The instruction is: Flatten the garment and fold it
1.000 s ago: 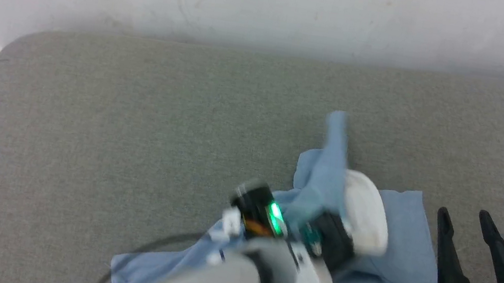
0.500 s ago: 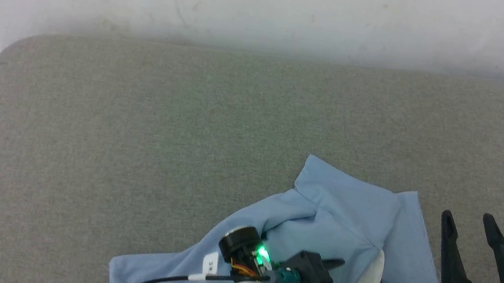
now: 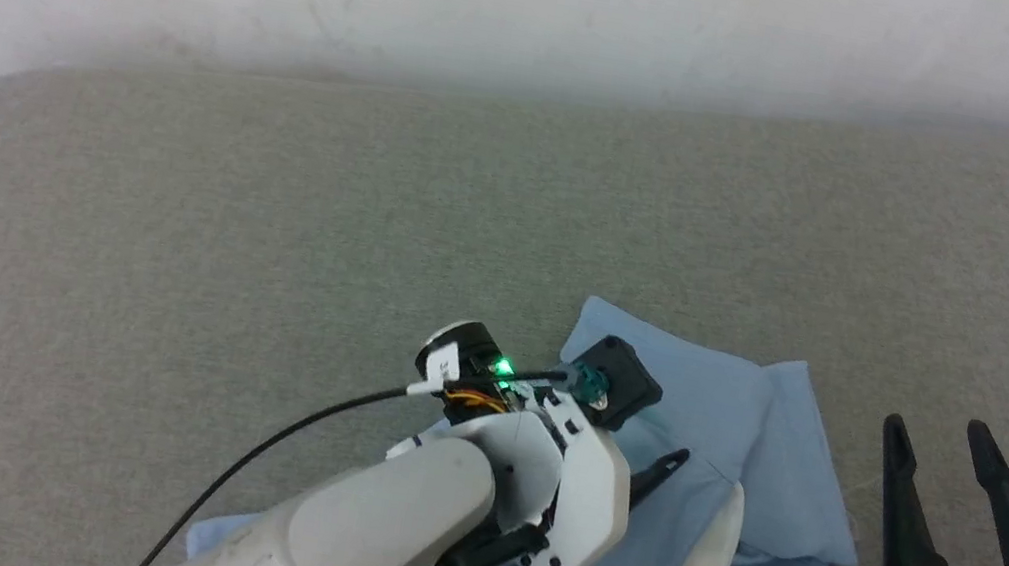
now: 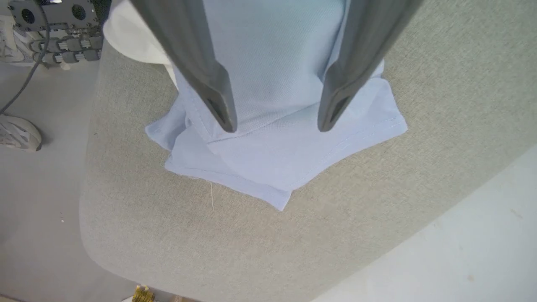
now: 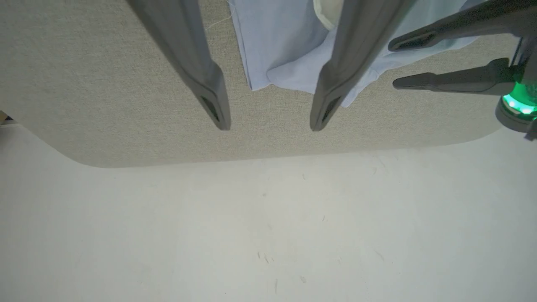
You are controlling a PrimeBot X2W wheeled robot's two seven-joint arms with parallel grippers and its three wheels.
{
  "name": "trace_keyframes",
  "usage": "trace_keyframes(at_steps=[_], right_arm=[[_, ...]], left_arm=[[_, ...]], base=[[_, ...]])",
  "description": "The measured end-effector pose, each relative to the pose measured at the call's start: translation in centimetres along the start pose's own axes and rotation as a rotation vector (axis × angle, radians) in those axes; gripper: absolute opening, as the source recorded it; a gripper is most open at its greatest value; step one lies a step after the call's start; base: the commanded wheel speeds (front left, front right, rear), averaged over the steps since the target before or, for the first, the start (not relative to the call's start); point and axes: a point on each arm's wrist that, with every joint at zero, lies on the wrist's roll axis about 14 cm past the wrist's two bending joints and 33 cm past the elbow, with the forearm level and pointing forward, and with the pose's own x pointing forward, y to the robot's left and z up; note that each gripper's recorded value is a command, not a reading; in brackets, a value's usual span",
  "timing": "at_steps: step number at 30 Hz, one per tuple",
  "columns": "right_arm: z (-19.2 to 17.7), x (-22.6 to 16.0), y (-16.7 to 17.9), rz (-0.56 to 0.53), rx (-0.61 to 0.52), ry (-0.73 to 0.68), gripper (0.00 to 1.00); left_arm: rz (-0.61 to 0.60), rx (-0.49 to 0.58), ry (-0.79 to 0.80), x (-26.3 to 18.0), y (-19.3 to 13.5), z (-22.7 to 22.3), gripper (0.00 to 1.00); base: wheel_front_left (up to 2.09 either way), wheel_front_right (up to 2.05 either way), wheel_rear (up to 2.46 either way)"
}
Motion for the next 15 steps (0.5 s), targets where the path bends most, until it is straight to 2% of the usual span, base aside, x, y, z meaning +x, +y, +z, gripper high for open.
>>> trace_keyframes(at_steps=[6, 7, 8, 9, 15], right_arm=[[-0.5, -0.5, -1.7, -0.057, -0.002, 0.019, 1.0], [-0.7, -0.7, -2.0, -0.068, 0.002, 0.024, 1.0], [-0.8, -0.8, -2.3, -0.078, 0.003, 0.028, 1.0], [-1.0, -0.9, -2.6, -0.089, 0.003, 0.034, 1.0], [-1.6, -1.3, -3.8, -0.13, 0.005, 0.048, 1.0]], left_arm=[[-0.061, -0.028, 0.168, 2.1, -0.1, -3.2, 1.0], [-0.072, -0.032, 0.189, 2.3, -0.2, -3.7, 0.71], [-0.081, -0.04, 0.204, 2.5, -0.3, -4.1, 0.3], [-0.089, -0.048, 0.212, 2.8, -0.4, -4.3, 0.0], [-0.108, -0.06, 0.161, 3.8, 0.0, -3.6, 0.0]], base=[[0.0, 0.0, 0.0], [0.0, 0.0, 0.0], [0.0, 0.0, 0.0], [0.0, 0.0, 0.0], [0.0, 0.0, 0.0]])
